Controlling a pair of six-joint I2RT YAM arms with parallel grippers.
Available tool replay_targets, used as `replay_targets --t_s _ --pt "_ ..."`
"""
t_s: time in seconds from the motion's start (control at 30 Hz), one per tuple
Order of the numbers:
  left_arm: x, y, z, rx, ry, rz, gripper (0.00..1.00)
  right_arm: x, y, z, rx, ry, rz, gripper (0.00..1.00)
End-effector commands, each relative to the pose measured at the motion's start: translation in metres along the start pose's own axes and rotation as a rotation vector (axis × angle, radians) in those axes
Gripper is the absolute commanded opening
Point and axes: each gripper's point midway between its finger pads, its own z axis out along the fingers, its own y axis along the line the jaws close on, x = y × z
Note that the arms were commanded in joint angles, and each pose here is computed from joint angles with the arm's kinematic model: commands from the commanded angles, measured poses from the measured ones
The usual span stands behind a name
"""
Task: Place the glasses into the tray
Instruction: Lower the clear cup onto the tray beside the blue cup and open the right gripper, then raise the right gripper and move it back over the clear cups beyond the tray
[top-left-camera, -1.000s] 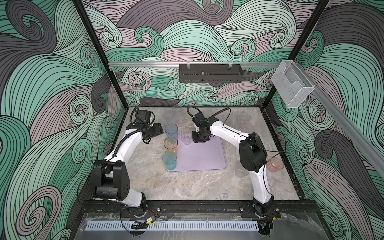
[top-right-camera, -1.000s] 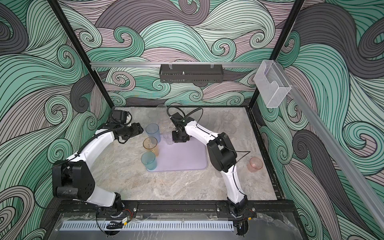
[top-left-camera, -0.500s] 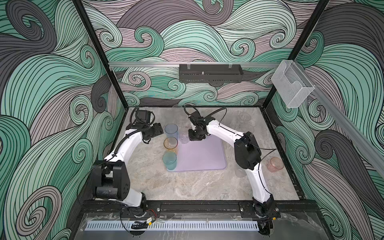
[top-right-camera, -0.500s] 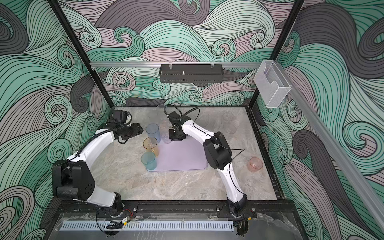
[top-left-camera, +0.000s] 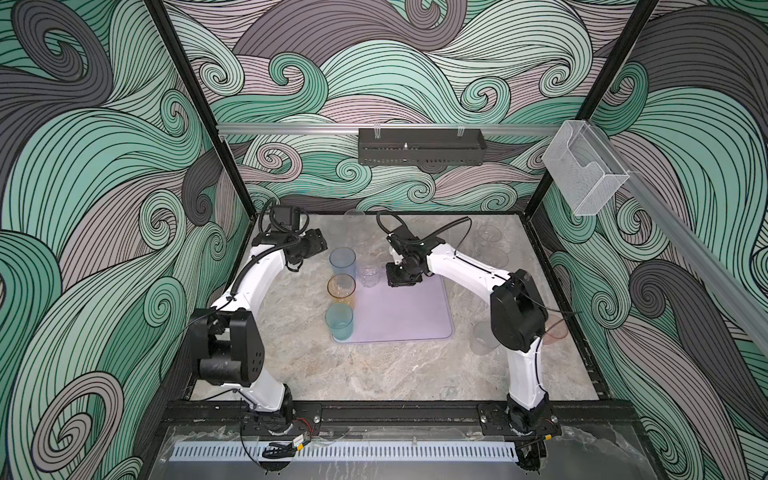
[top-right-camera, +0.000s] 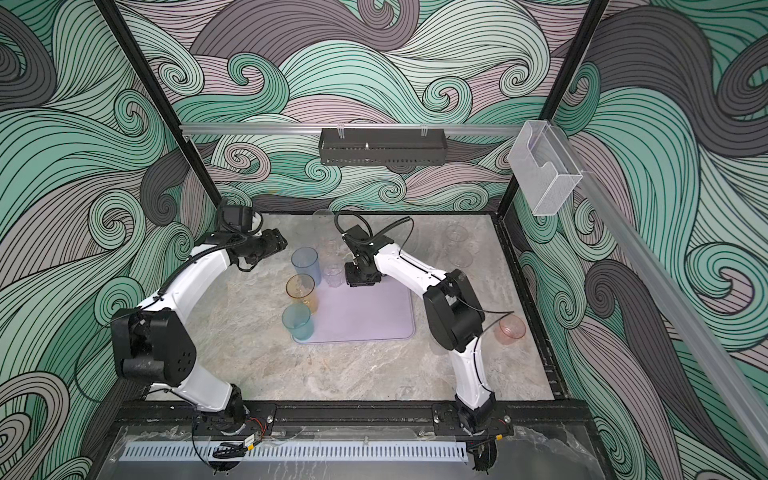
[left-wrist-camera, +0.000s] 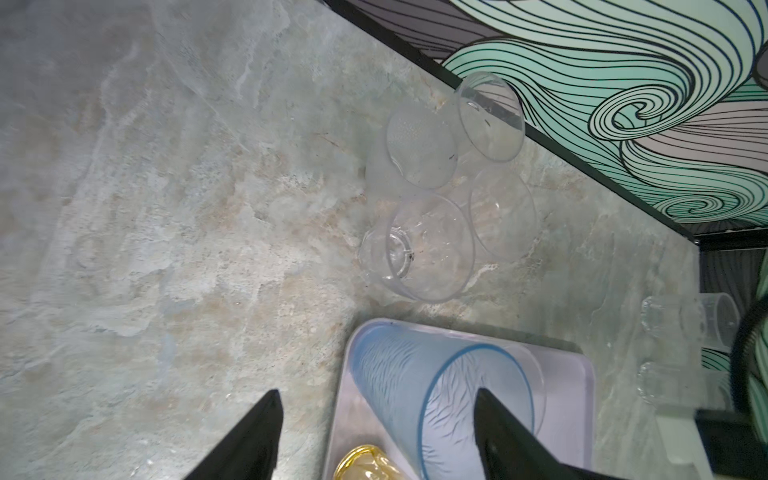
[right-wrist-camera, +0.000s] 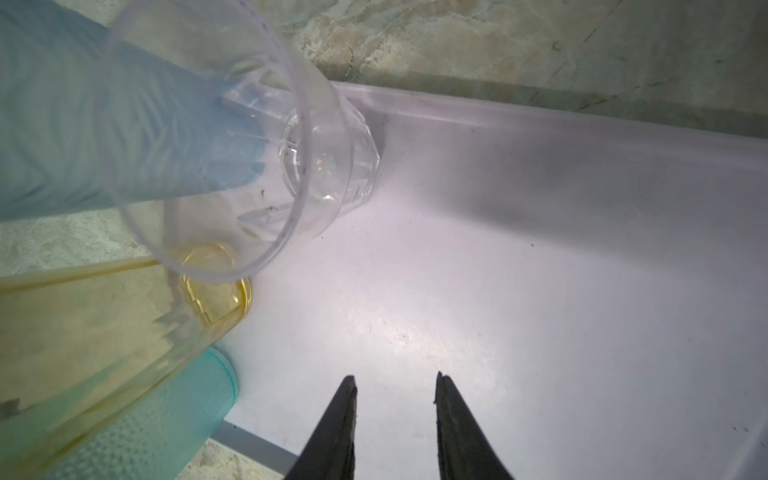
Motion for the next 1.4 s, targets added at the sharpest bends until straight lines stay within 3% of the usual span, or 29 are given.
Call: replay_targets --t_s 0.0,0.27,0.47,0.57,0.8,1.1,1.37 --pt "-0.018 -0.004 0.03 0.076 0.06 -0.086 0.72 0.003 -0.004 -0.021 0.011 -0.045 -0.025 0.33" --pt "-0.046 -0.001 0.098 0.033 0.158 -0.054 0.69 0.012 -0.008 -0.029 -0.003 -0.053 -0.025 0.33" --pt "-0.056 -0.004 0.116 0.045 0.138 -0.021 0.67 0.011 -0.008 -0.028 -0.006 -0.063 -0.02 0.34" --pt "-0.049 -0.005 0.114 0.035 0.165 -0.019 0.67 -0.004 -0.008 -0.029 -0.006 -0.09 0.0 0.34" --pt "-0.017 0.012 0.089 -0.017 0.165 -0.042 0.69 -0.08 -0.013 -0.033 -0.033 -0.212 0.118 0.4" --pt "0.014 0.026 0.041 -0.058 0.091 -0.063 0.7 -0.157 0.003 0.003 -0.054 -0.3 0.159 0.57" --pt "0.03 0.032 0.034 -0.046 0.08 -0.06 0.71 -0.197 0.003 0.034 -0.058 -0.375 0.158 0.59"
